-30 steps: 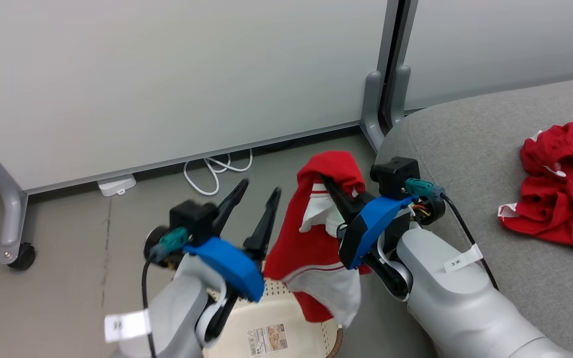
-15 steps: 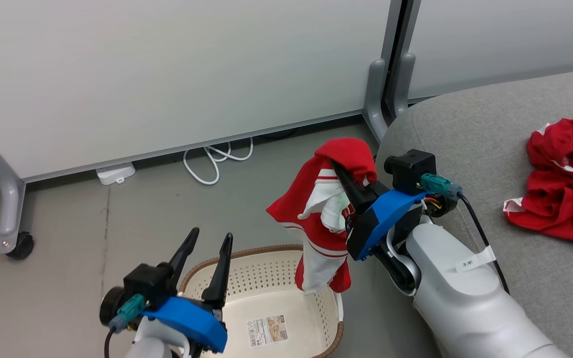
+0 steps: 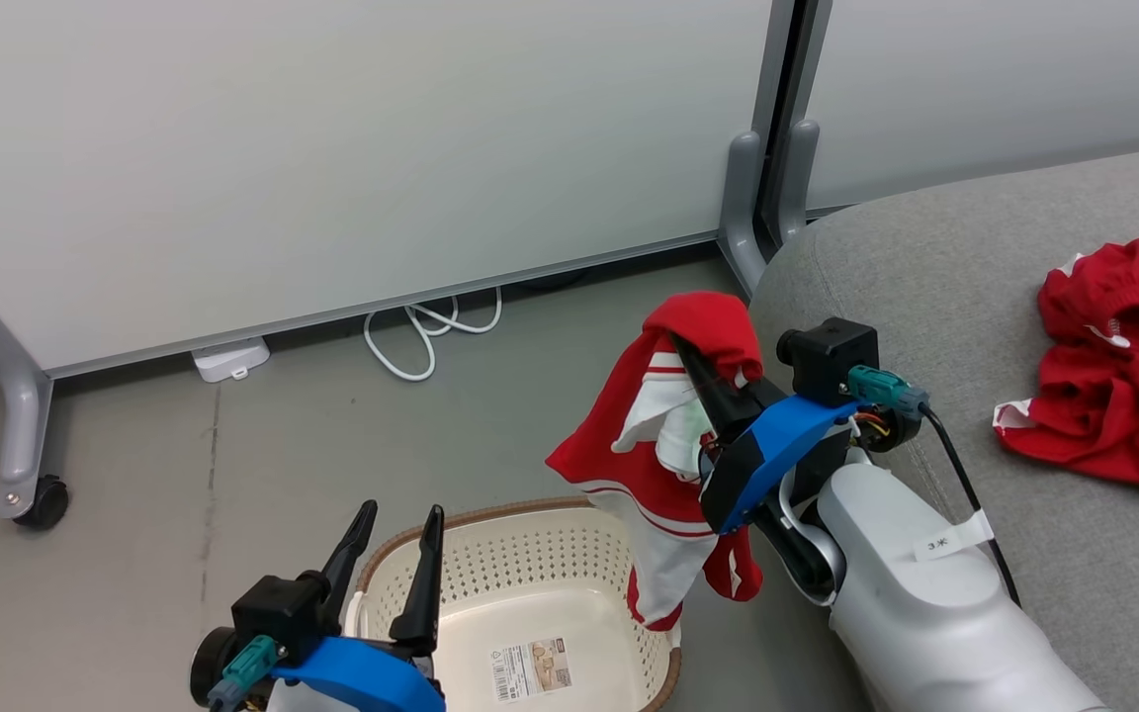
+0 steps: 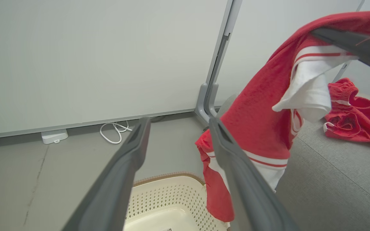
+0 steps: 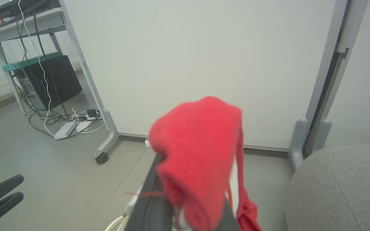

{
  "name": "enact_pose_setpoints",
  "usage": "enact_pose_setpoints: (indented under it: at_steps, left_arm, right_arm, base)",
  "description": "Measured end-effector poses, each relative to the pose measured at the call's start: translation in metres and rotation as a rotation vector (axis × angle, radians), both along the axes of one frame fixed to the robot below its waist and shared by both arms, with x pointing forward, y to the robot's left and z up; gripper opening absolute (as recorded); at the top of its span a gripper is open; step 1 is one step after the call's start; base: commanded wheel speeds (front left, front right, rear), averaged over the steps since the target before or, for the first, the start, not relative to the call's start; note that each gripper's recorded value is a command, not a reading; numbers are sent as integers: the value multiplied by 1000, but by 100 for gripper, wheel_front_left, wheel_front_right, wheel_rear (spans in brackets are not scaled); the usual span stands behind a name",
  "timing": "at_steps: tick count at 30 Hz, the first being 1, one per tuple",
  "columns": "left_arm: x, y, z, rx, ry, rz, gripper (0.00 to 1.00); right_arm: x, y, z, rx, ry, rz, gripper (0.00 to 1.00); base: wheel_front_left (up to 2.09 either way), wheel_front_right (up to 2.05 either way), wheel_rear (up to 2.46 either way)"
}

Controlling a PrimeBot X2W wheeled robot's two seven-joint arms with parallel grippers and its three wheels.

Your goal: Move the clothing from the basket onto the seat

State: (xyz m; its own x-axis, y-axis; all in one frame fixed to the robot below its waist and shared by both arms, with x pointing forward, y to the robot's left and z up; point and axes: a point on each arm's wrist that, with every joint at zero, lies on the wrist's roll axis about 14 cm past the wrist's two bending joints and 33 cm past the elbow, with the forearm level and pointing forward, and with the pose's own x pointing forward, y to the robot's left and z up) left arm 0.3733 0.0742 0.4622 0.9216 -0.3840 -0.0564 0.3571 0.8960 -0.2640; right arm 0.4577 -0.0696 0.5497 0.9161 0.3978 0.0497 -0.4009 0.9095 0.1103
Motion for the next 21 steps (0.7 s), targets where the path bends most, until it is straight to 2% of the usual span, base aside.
enact_pose_setpoints:
  at_steps: [11,21]
  left_arm:
    - [-2,-8,1,-2,-4,-26,100]
    - [4,-32,-2,12,-2,-107,100]
  right_arm:
    - [-4,-7,2,-2,-4,-17,0]
    - [-7,-44,2,-4,-5,-109,0]
  base:
    - [0,0,0]
    - [0,0,0]
